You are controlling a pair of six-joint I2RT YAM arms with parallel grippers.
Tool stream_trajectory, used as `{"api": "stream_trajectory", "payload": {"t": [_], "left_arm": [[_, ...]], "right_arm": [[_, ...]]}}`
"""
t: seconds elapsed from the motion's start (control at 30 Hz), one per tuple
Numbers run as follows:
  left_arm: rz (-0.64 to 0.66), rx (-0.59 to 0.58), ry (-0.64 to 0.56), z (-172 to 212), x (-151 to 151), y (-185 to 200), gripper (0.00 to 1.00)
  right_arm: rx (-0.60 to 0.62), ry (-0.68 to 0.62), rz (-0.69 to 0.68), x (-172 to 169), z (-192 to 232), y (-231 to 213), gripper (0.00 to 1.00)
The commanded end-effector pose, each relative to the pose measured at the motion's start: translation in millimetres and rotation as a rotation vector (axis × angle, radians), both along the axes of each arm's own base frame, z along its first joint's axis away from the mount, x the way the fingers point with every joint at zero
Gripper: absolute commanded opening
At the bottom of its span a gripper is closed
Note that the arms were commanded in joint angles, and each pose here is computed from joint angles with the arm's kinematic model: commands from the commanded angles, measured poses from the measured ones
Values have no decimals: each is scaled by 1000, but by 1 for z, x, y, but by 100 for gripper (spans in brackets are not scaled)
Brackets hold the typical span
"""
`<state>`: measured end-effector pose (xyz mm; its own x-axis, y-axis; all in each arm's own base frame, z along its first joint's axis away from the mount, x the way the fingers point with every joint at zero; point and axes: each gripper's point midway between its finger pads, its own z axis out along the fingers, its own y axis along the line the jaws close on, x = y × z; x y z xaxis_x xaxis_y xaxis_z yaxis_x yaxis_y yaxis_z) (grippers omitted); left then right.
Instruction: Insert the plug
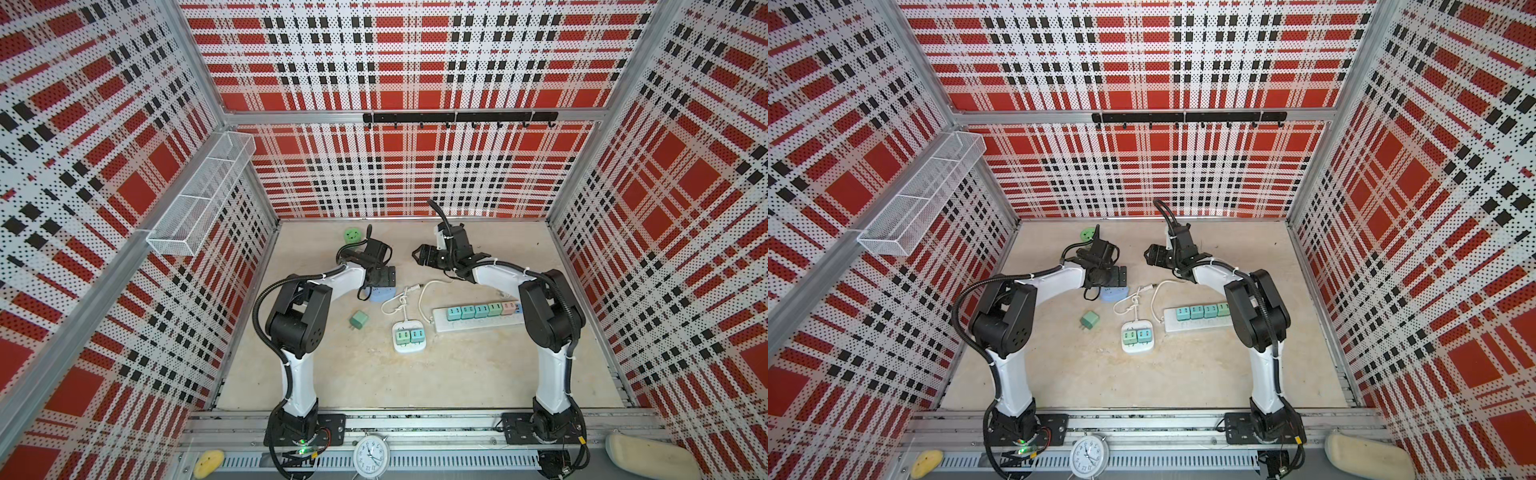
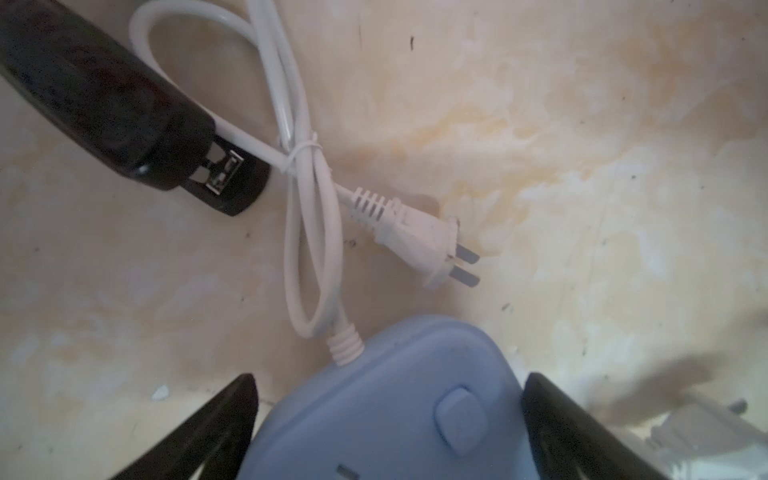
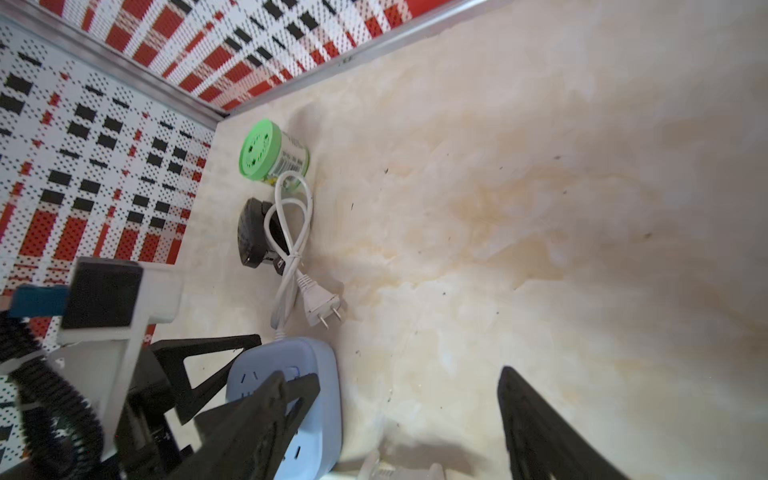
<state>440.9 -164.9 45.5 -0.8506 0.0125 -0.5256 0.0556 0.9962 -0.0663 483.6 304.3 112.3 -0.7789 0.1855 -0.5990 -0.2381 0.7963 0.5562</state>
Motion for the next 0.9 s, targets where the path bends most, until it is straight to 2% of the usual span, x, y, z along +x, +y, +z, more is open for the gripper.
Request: {"api": "stream_trajectory", "payload": {"t": [0.0,0.17,0.27,0.37,0.57,0.77,0.87], "left_arm": [[-35,-40,-9,9,-19,-2,99],[-10,-65,-107,47,-35,7,99],[-38,-112,-128,53,-41,4,99],[-28,-133,-110,52,-46,9,99],[164,-115,-268,88,-61,57,99],[343,-35,-336,120,-108,112,99],[362,-115,-361,119,-125,120,99]], "right_arm": [[27,-10,35,-1,6,27,78],[-8,-8,85,-10,3,61,72],[-42,-24,82,-11,4,68,73],[-25,-22,75,-13,5,70,73],[-89,-31,121,-27,-1,98,72],[-139,7,151,-36,-25,122,70],[-151,22,171,-44,-37,135,70]]}}
